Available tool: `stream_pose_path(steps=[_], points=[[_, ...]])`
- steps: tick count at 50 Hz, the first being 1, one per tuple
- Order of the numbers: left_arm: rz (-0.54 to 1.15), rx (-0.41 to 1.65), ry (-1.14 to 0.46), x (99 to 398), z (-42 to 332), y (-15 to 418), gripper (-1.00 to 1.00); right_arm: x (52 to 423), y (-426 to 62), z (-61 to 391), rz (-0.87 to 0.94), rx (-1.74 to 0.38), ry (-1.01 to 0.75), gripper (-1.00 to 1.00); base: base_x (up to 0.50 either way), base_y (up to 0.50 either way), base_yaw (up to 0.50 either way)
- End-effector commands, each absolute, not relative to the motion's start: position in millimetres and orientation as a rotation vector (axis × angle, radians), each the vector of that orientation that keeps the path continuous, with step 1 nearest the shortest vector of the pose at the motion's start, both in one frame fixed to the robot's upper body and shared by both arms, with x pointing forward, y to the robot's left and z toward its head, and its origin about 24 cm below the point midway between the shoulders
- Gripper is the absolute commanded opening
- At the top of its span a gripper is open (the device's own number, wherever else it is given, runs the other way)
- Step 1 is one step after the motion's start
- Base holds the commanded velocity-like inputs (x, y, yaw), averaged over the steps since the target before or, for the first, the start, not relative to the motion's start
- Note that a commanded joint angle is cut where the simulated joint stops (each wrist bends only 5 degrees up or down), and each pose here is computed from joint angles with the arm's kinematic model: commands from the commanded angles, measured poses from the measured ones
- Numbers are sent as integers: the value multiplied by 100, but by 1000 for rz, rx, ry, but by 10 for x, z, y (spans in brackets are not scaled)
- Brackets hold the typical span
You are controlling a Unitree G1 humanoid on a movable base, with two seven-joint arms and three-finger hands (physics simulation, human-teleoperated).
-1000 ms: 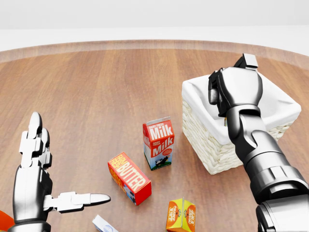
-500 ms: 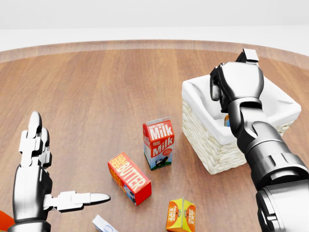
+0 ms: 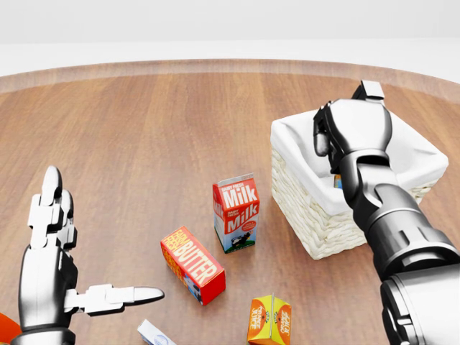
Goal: Pick up the alphabet soup and the tomato sauce, and put them in the basket.
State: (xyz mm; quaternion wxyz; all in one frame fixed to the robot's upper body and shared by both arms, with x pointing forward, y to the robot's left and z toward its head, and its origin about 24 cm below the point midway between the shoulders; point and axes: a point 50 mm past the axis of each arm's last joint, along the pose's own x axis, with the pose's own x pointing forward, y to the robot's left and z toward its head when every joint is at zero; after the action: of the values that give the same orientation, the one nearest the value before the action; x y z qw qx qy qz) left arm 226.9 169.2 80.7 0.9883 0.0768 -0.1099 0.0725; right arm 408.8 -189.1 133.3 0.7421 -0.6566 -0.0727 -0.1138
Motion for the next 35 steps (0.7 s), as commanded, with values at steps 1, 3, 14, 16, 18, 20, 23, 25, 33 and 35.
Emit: stream_pose_path(steps=[1, 3, 14, 16, 18, 20, 23, 25, 33, 35], points=[[149, 155, -217, 2270, 798, 1696, 100, 4091, -1920, 1379, -269, -1437, -175, -100, 0, 0, 0], [148, 155, -217, 2270, 800, 1694, 100, 4086, -1935, 1365, -270, -1436, -168, -100, 0, 0, 0], [147, 155, -219, 2271, 802, 1691, 100, 4069, -1975, 1326, -270, -1442, -153, -100, 0, 0, 0], [147, 155, -223, 2267, 811, 1688, 100, 4067, -1986, 1323, -271, -1444, -150, -100, 0, 0, 0], [148, 155, -220, 2267, 805, 1689, 100, 4064, -1993, 1317, -272, -1444, -148, -100, 0, 0, 0], [148, 156, -218, 2267, 800, 1689, 100, 4064, -1997, 1318, -274, -1440, -147, -100, 0, 0, 0], [149, 156, -221, 2269, 807, 1690, 100, 4062, -1998, 1314, -273, -1440, -145, -100, 0, 0, 0], [148, 156, -226, 2267, 820, 1689, 100, 4064, -1998, 1320, -274, -1441, -147, -100, 0, 0, 0], [149, 155, -229, 2270, 825, 1691, 100, 4083, -1977, 1379, -281, -1438, -164, -100, 0, 0, 0], [149, 154, -230, 2269, 829, 1691, 100, 4085, -1973, 1382, -281, -1438, -165, -100, 0, 0, 0]])
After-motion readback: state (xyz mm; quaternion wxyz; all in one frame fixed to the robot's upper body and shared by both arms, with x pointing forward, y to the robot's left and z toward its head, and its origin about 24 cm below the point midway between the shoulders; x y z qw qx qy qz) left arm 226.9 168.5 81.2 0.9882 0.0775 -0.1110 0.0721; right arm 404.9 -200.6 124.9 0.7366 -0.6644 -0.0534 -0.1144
